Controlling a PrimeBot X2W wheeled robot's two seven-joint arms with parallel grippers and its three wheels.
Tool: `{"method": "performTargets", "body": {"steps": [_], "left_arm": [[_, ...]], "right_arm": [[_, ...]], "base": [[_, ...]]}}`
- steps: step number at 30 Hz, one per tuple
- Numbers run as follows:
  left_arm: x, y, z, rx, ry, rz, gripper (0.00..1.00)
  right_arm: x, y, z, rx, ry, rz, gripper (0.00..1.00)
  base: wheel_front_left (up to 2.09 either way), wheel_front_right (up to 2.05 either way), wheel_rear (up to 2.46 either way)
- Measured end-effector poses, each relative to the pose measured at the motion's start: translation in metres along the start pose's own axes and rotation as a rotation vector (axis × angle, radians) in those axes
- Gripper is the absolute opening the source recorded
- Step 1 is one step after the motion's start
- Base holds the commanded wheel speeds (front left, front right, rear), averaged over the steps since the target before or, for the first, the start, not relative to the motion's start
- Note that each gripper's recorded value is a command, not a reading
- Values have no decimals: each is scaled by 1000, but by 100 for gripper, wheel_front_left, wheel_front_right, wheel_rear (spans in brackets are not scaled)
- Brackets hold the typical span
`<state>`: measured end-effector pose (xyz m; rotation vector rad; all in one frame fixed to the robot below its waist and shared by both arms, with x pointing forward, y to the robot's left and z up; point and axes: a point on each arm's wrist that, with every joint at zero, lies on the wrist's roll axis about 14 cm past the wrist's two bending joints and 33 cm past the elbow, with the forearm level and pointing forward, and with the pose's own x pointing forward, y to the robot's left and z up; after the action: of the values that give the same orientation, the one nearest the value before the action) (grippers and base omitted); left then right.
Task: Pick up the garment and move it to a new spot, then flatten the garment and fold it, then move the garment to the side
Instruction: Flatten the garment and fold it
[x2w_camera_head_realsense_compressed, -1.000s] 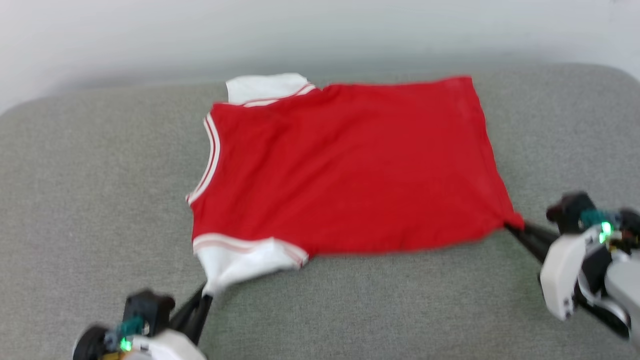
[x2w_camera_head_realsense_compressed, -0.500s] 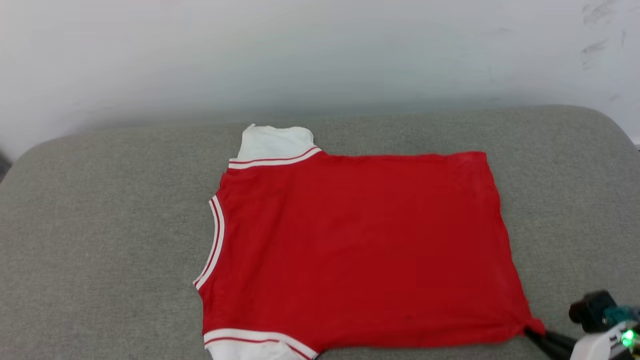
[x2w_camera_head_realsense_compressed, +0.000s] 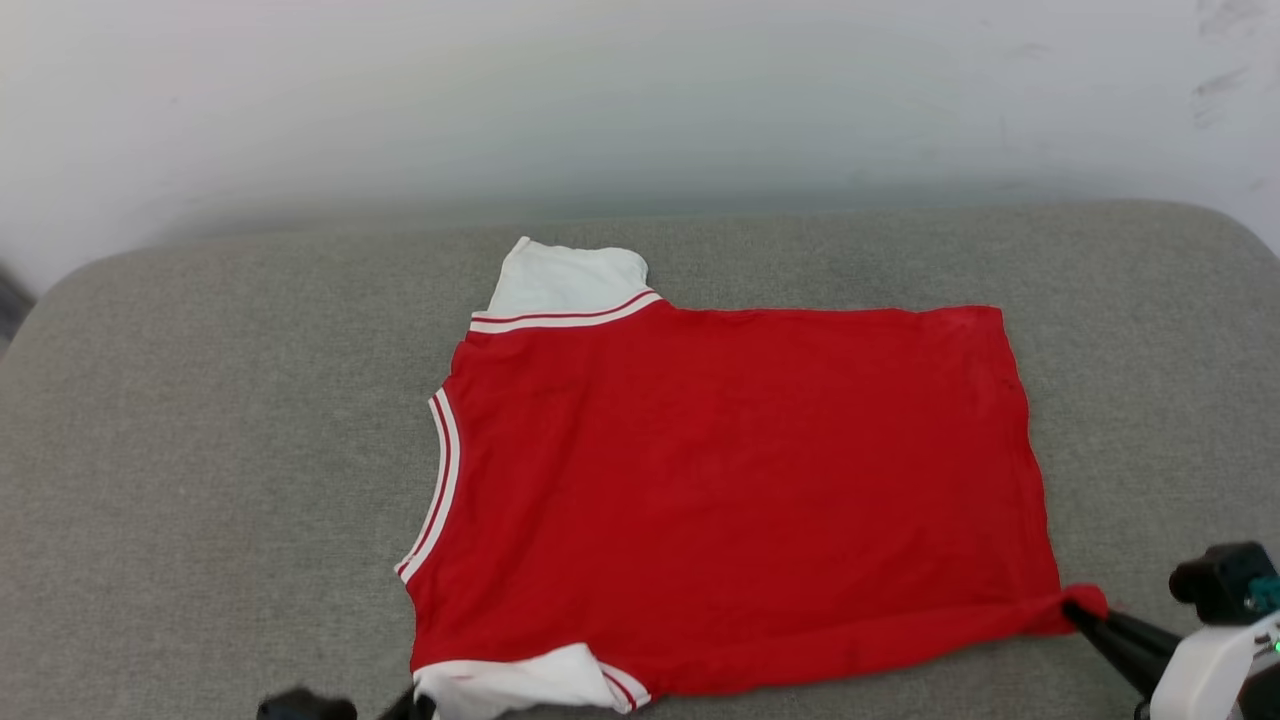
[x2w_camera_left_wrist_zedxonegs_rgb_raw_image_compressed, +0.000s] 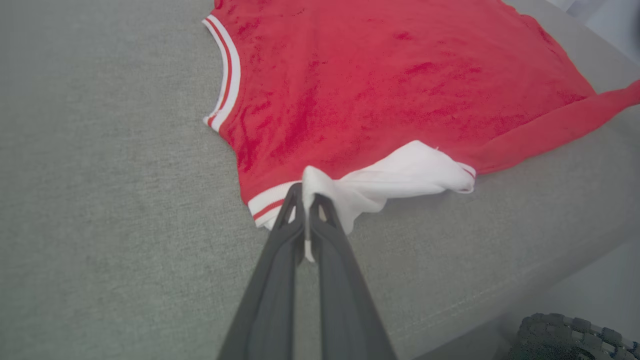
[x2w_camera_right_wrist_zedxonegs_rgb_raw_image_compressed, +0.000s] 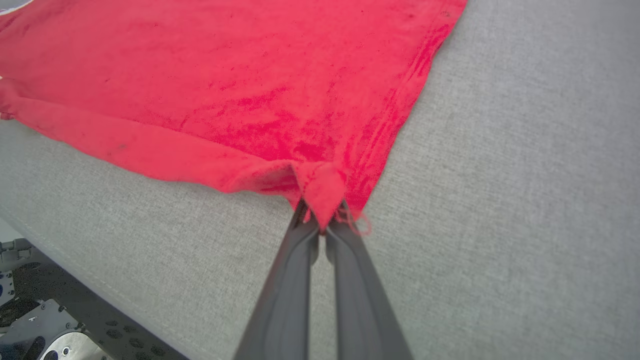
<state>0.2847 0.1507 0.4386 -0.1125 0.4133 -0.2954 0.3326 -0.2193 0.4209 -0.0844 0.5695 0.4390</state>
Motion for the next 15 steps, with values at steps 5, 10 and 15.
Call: {"method": "performTargets", "body": {"steps": [5,10,15], "left_arm": [[29,9,43,112,-90,-32,0],[61,14,82,181,-141,-66,0],[95,21,101,245,-135,-91,0]], "right_arm": [[9,-6,24,0,-52,-19,0],[19,-13,45,-6,-81,-35,0],[32,-25,61,6,-94,-61,0]], "base": [[0,0,0],[0,0,0],[0,0,0]]}}
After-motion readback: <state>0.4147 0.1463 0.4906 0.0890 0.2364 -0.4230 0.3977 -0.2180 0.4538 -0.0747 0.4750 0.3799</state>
